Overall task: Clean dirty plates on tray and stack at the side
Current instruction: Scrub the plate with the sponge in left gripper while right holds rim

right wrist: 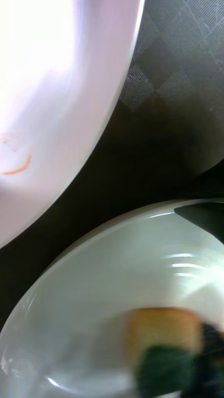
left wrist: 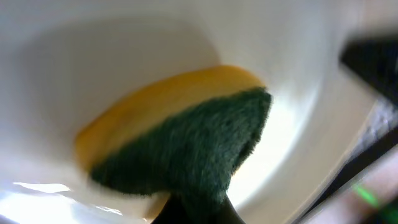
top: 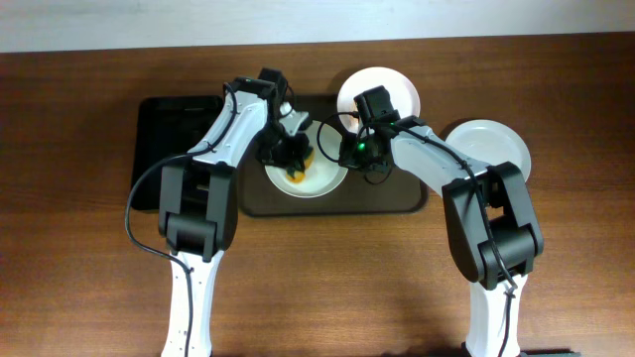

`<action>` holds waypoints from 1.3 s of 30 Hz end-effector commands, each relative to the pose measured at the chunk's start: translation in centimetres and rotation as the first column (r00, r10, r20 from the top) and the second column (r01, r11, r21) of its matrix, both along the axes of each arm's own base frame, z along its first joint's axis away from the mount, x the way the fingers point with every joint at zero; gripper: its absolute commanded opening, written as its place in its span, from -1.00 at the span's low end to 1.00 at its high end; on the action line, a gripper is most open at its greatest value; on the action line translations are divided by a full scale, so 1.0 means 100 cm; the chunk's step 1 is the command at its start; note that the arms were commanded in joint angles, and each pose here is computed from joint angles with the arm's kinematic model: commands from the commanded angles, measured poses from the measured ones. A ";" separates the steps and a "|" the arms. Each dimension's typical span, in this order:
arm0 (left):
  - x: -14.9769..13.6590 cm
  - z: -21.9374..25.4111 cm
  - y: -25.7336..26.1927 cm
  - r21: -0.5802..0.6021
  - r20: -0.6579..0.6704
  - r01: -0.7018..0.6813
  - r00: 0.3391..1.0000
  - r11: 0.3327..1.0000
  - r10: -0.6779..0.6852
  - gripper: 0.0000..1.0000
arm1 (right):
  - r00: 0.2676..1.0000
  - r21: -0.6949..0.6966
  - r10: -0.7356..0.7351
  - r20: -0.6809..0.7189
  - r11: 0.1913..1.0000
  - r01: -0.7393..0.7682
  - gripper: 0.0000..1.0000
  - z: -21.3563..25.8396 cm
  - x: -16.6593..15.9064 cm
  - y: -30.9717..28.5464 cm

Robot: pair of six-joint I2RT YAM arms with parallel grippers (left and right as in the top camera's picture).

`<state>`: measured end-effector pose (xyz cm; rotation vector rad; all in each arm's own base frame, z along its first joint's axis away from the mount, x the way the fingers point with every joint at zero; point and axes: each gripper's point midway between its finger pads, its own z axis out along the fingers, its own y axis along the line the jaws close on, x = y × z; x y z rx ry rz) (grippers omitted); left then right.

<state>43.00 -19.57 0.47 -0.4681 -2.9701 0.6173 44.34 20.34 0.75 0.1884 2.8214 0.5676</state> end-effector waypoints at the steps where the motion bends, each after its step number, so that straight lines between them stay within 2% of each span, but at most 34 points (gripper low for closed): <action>1: 0.034 -0.035 0.054 0.268 0.127 -0.134 0.987 0.954 0.103 -0.98 | 1.000 -0.017 -0.015 -0.007 1.000 0.015 -0.92 -0.008 0.002 0.000; 3: 0.047 -0.035 0.060 0.298 0.186 -0.152 0.978 0.942 0.099 -0.99 | 1.000 -0.017 -0.015 -0.007 1.000 0.015 -0.92 -0.008 0.002 0.000; 6: 0.044 -0.036 0.067 0.340 0.180 -0.150 0.979 0.928 0.092 -0.99 | 1.000 -0.017 -0.014 -0.007 1.000 0.014 -0.92 -0.008 0.002 0.000; 11: 0.012 -0.035 0.087 0.450 0.067 -0.106 0.994 0.887 0.085 -0.99 | 1.000 -0.017 -0.015 -0.006 1.000 0.015 -0.92 -0.008 0.002 0.000; 14: -0.010 -0.033 0.088 0.451 -0.028 -0.054 0.997 0.891 0.075 -0.99 | 1.000 -0.016 -0.014 -0.004 1.000 0.014 -0.92 -0.008 0.003 0.000; 15: -0.019 -0.031 0.080 0.396 -0.072 0.004 0.997 0.918 0.027 -0.99 | 1.000 -0.015 -0.014 -0.004 1.000 0.014 -0.92 -0.008 0.003 0.000; 17: -0.033 -0.026 0.051 0.201 -0.131 0.120 0.987 0.972 -0.095 -0.99 | 1.000 -0.015 -0.014 -0.004 1.000 0.014 -0.92 -0.008 0.003 0.000; 19: -0.040 -0.018 0.028 0.038 -0.135 0.177 0.976 0.983 -0.171 -0.99 | 1.000 -0.012 -0.013 -0.005 1.000 0.013 -0.92 -0.008 0.003 0.001; 22: -0.043 -0.008 0.007 -0.115 -0.104 0.223 0.966 0.968 -0.235 -0.98 | 1.000 -0.012 -0.013 -0.005 1.000 0.013 -0.92 -0.008 0.003 0.001; 30: -0.013 -0.011 -0.005 -0.146 0.044 0.244 0.970 0.959 -0.240 -0.98 | 1.000 -0.012 -0.014 -0.005 1.000 0.014 -0.92 -0.008 0.003 0.001; 33: 0.006 -0.016 -0.004 -0.105 0.112 0.226 0.970 0.968 -0.214 -0.98 | 1.000 -0.012 -0.013 -0.005 1.000 0.013 -0.92 -0.008 0.003 0.001; 35: 0.026 -0.024 0.009 0.004 0.151 0.148 0.978 0.989 -0.147 -0.98 | 1.000 -0.012 -0.013 -0.005 1.000 0.013 -0.92 -0.008 0.003 0.001; 36: 0.042 -0.029 0.024 0.106 0.189 0.076 0.977 0.992 -0.095 -0.99 | 1.000 -0.012 -0.013 -0.005 1.000 0.013 -0.92 -0.008 0.003 0.001; 38: 0.054 -0.033 0.043 0.216 0.226 0.000 0.973 0.976 -0.050 -0.98 | 1.000 -0.013 -0.013 -0.004 1.000 0.013 -0.92 -0.008 0.003 0.001; 39: 0.059 -0.034 0.061 0.313 0.245 -0.067 0.969 0.948 -0.013 -0.98 | 1.000 -0.013 -0.013 -0.004 1.000 0.013 -0.92 -0.008 0.003 0.001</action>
